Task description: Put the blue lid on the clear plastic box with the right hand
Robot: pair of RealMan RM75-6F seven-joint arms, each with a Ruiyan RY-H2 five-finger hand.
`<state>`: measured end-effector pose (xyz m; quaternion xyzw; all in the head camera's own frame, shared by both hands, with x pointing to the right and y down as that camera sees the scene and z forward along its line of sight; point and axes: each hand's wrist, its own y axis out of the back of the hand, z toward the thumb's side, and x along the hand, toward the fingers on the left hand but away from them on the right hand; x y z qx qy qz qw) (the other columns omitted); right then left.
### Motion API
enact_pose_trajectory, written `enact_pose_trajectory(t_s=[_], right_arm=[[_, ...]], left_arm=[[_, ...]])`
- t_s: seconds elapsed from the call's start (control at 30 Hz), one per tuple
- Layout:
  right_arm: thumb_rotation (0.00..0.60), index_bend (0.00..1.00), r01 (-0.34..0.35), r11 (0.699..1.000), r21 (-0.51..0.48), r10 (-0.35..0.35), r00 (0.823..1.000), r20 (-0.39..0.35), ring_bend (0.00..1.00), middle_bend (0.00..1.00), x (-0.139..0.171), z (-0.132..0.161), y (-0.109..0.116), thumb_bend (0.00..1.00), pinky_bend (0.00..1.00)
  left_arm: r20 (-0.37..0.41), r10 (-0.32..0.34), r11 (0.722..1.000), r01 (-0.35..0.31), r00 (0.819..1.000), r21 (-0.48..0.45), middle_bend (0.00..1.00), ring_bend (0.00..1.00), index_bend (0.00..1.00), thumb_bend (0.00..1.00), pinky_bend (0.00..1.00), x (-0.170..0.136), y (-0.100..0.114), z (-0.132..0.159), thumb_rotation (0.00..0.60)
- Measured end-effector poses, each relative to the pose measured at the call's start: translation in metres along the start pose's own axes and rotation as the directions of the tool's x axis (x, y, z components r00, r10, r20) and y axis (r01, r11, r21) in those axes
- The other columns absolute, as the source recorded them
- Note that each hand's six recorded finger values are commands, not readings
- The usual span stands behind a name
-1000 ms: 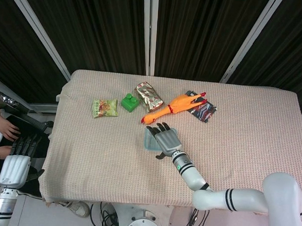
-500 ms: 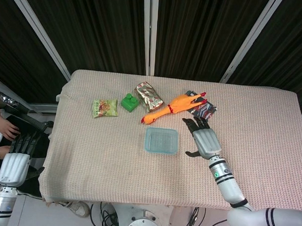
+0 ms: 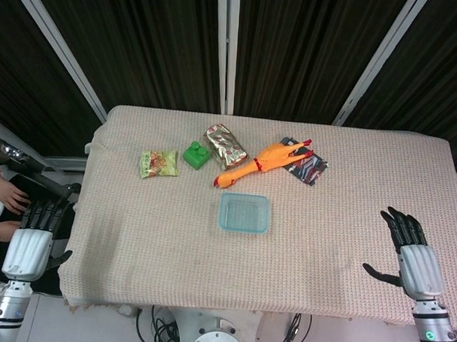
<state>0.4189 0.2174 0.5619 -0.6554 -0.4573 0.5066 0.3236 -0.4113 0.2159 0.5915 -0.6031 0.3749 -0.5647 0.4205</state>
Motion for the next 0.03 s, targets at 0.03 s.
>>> enact_pose_trajectory(t_s=[0.03], right_arm=[[0.6,0.0,0.0,1.0,0.0,0.0,1.0,0.005,0.0,0.01,0.0045,-0.0045,0.0009,0.02,0.0]], left_arm=[[-0.002,0.0,1.0,0.0,1.0,0.002,0.01,0.0,0.05,0.03,0.0,-0.0008,0.0006,0.0006,0.6]])
